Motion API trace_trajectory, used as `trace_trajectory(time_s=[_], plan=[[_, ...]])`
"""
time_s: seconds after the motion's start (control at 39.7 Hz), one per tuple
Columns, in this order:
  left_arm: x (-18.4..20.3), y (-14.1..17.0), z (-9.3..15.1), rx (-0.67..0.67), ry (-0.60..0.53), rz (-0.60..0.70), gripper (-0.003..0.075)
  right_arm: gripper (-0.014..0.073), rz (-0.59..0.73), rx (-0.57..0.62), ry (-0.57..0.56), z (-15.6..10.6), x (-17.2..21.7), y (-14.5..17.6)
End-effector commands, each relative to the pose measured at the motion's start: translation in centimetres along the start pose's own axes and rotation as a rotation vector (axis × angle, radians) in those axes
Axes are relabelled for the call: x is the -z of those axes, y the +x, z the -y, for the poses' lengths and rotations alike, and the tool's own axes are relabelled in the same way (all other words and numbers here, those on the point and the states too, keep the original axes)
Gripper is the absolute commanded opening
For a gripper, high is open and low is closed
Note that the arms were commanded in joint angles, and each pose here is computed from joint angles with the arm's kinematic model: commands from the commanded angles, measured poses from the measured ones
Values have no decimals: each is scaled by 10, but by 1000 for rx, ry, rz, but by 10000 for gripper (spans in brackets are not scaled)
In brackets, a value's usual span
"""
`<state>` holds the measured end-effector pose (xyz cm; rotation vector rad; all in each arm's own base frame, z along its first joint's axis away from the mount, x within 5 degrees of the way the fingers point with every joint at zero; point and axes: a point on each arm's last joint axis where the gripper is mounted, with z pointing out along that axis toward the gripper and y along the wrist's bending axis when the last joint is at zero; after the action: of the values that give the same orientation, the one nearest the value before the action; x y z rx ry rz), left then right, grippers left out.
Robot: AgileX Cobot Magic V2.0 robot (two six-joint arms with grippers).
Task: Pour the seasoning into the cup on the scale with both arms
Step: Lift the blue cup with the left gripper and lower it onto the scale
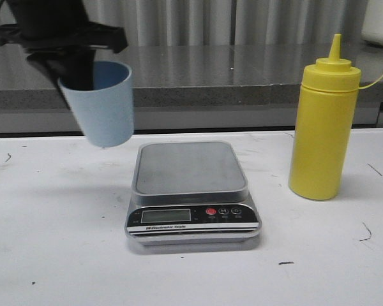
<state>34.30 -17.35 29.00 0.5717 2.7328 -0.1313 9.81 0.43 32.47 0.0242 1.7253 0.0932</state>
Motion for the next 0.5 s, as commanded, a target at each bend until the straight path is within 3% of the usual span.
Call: trace_trajectory(time_s=[0.0, 0.23, 0.48], plan=[[21, -19, 20, -31, 35, 81, -20, 640, 113, -4, 13, 1, 2, -19], [2, -46, 55, -100, 64, 62, -20, 640, 113, -4, 13, 1, 2, -19], [-20, -50, 66, -103, 95, 17, 0, 640, 113, -4, 13, 1, 2, -19]])
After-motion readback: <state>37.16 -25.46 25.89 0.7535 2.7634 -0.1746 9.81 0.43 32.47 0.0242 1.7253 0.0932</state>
